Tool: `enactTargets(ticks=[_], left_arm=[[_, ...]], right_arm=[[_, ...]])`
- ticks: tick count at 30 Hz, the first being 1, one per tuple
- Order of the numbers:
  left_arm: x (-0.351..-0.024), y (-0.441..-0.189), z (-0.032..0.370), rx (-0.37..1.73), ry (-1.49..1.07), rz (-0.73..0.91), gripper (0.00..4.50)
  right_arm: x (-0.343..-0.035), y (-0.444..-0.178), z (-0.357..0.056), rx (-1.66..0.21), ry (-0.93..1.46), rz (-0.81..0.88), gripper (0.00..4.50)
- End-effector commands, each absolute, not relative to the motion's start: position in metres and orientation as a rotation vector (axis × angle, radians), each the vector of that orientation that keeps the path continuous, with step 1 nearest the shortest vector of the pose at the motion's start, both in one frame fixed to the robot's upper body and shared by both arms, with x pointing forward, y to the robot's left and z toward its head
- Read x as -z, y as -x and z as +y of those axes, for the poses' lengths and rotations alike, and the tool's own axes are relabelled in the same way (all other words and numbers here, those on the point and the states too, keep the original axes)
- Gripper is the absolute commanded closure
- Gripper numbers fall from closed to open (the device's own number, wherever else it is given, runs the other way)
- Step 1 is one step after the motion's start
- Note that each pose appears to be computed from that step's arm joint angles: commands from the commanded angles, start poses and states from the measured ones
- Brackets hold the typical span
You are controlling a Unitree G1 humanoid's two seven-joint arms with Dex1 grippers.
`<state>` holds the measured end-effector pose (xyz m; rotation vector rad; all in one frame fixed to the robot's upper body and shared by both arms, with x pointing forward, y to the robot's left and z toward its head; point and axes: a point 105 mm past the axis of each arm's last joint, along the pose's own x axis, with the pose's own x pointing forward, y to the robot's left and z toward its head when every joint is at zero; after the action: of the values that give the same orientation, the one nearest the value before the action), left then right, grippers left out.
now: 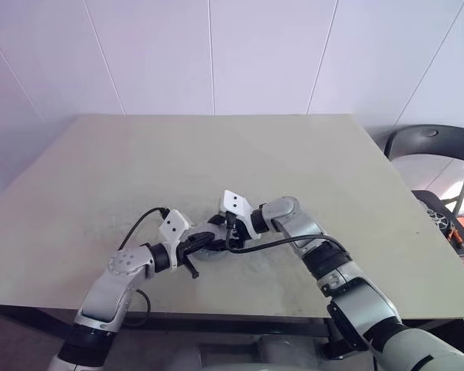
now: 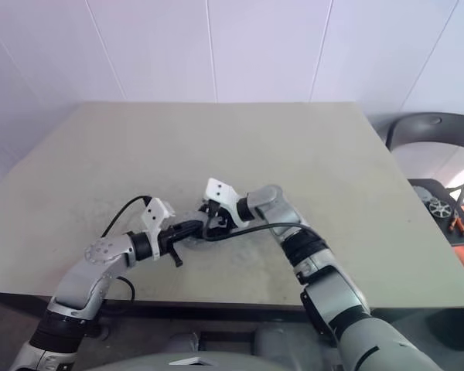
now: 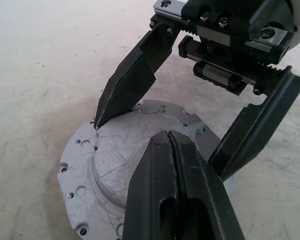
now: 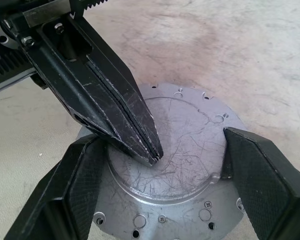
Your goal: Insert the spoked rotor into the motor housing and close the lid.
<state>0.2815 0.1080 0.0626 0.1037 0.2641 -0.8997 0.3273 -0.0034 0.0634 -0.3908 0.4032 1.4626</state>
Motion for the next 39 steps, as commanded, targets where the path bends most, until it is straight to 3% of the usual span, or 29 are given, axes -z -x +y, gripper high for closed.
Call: enactTargets(ticks=[1,8,20,23,31,39], left_arm=[[-0.061,-0.282,0.111,0.880,-0.115,0.275,4.45],[-0.065,-0.290,0.117,0.841,-0.129,0.246,4.45],[-0.054,-0.280,0.109,0.898,-0.021,0.308,4.45],[-0.048,-0.278,0.106,0.907,-0.013,0.324,4.50],[-0.049,-0.280,0.103,0.919,-0.024,0.315,4.50],[-0.047,-0.280,0.103,0.913,-0.009,0.313,4.50]], right_arm=[[-0.054,-0.314,-0.015,-1.548,0.403,0.413,1.08],[-0.052,-0.314,-0.020,-1.544,0.375,0.433,1.08],[-0.050,-0.318,-0.021,-1.503,0.343,0.472,1.08],[-0.053,-0.320,-0.021,-1.487,0.321,0.470,0.08],[-0.085,-0.326,-0.013,-1.489,0.166,0.391,0.03],[-0.098,-0.343,-0.025,-1.411,0.122,0.390,0.03]])
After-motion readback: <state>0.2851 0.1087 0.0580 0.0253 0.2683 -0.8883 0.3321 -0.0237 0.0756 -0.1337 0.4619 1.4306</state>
